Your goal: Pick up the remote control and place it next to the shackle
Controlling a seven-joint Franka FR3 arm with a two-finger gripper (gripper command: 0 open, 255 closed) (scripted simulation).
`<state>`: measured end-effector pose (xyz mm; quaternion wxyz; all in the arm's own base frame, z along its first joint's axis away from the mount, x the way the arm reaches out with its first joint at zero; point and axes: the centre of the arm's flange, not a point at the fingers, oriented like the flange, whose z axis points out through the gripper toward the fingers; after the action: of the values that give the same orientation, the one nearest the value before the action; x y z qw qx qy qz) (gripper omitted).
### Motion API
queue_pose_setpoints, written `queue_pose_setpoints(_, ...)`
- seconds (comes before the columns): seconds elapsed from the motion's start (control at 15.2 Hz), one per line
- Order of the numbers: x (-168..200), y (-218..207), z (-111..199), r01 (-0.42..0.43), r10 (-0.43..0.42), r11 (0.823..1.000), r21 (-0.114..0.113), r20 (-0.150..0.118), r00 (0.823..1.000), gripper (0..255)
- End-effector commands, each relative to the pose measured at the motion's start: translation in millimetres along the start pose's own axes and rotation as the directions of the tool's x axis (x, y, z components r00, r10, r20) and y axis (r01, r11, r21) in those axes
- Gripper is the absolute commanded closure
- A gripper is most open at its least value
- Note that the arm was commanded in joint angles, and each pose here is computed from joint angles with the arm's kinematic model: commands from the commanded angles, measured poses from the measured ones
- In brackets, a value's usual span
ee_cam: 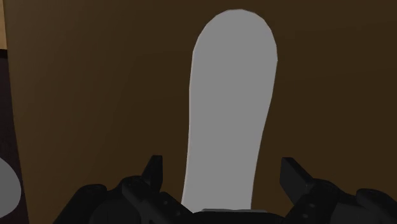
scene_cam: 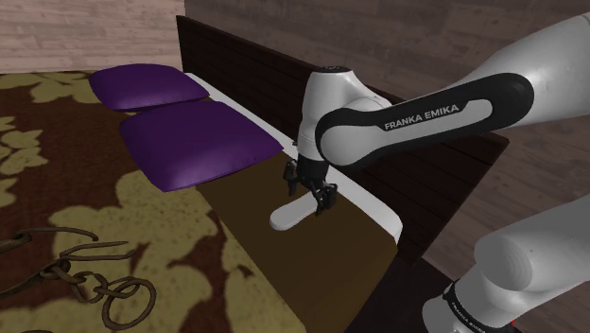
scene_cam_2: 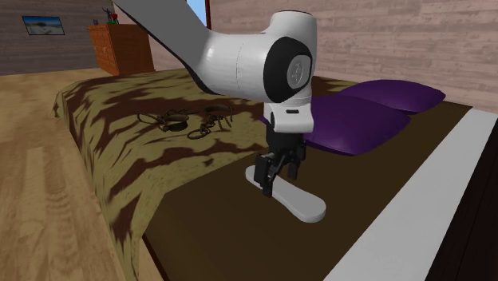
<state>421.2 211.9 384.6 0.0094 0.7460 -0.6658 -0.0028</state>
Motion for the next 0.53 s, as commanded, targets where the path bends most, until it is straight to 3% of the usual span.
queue_pose_setpoints(0.0, -0.4, -0.4, 1.8, 0.0, 0.0, 1.0, 0.0, 0.0, 1.0, 0)
queue_pose_setpoints(0.33, -0.4, -0.4, 1.7, 0.0, 0.0, 1.0, 0.0, 0.0, 1.0, 0)
queue_pose_setpoints(0.4, -0.4, -0.4, 1.7, 0.0, 0.0, 1.0, 0.0, 0.0, 1.0, 255)
queue_pose_setpoints(0.46, -0.4, -0.4, 1.7, 0.0, 0.0, 1.0, 0.0, 0.0, 1.0, 255)
